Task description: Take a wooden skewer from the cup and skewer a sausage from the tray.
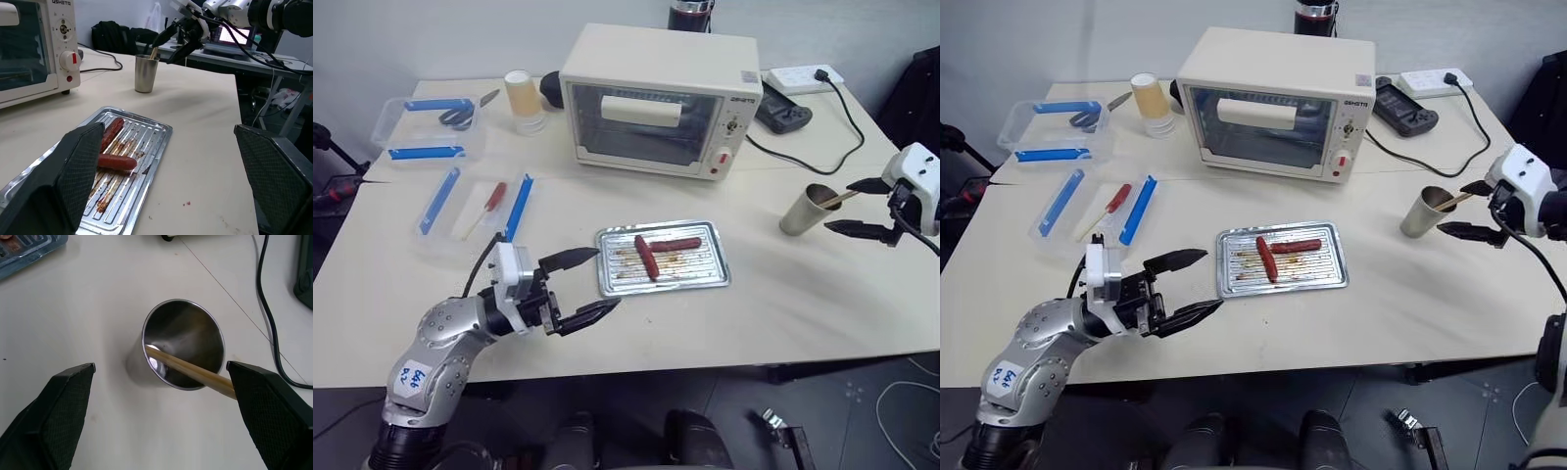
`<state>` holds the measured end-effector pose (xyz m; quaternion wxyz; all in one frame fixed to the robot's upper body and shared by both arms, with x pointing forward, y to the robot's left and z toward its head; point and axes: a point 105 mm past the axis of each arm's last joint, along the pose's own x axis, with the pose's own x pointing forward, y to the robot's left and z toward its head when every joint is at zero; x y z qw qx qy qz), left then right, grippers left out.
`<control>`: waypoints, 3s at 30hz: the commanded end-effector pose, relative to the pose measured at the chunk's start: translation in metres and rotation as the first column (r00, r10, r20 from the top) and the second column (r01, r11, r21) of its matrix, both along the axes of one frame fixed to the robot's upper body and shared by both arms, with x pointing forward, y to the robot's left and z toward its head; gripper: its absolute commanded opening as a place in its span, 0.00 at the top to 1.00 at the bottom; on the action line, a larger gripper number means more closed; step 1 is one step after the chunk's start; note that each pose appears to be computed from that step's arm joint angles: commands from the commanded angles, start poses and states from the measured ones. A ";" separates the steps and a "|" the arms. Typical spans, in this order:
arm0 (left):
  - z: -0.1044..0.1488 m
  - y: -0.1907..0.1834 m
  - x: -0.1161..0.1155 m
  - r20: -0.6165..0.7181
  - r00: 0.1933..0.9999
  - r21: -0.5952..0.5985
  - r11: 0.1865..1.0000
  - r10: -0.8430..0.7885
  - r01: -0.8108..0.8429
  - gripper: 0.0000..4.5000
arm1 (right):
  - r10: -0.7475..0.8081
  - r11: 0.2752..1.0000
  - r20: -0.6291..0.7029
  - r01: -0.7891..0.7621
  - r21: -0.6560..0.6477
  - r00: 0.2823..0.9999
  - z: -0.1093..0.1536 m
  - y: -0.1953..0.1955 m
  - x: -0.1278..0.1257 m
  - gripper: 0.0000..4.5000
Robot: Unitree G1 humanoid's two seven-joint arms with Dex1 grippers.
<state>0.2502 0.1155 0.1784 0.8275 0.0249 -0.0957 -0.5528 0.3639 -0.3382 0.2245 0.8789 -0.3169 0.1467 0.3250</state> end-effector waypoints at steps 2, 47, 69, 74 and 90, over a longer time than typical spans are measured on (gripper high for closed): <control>0.007 0.003 -0.003 0.047 0.999 0.013 1.000 0.003 -0.004 0.00 | 0.001 0.999 -0.022 -0.002 -0.045 1.000 0.009 -0.003 -0.003 0.00; 0.007 -0.001 0.000 0.053 0.998 0.017 0.999 0.031 -0.032 0.00 | -0.171 0.972 -0.034 0.174 0.159 0.985 0.042 0.019 0.030 0.00; 0.009 -0.005 0.001 0.055 0.998 0.013 0.999 0.029 -0.030 0.00 | -0.230 0.957 -0.028 0.231 0.176 0.973 0.037 0.022 0.041 0.42; 0.009 -0.004 0.001 0.055 0.998 0.014 0.999 0.033 -0.034 0.00 | -0.232 0.954 -0.033 0.234 0.185 0.972 0.035 0.022 0.042 0.55; 0.010 -0.005 0.001 0.054 0.998 0.015 0.999 0.033 -0.034 0.00 | -0.283 0.924 0.002 0.272 0.267 0.959 0.046 0.020 0.045 0.99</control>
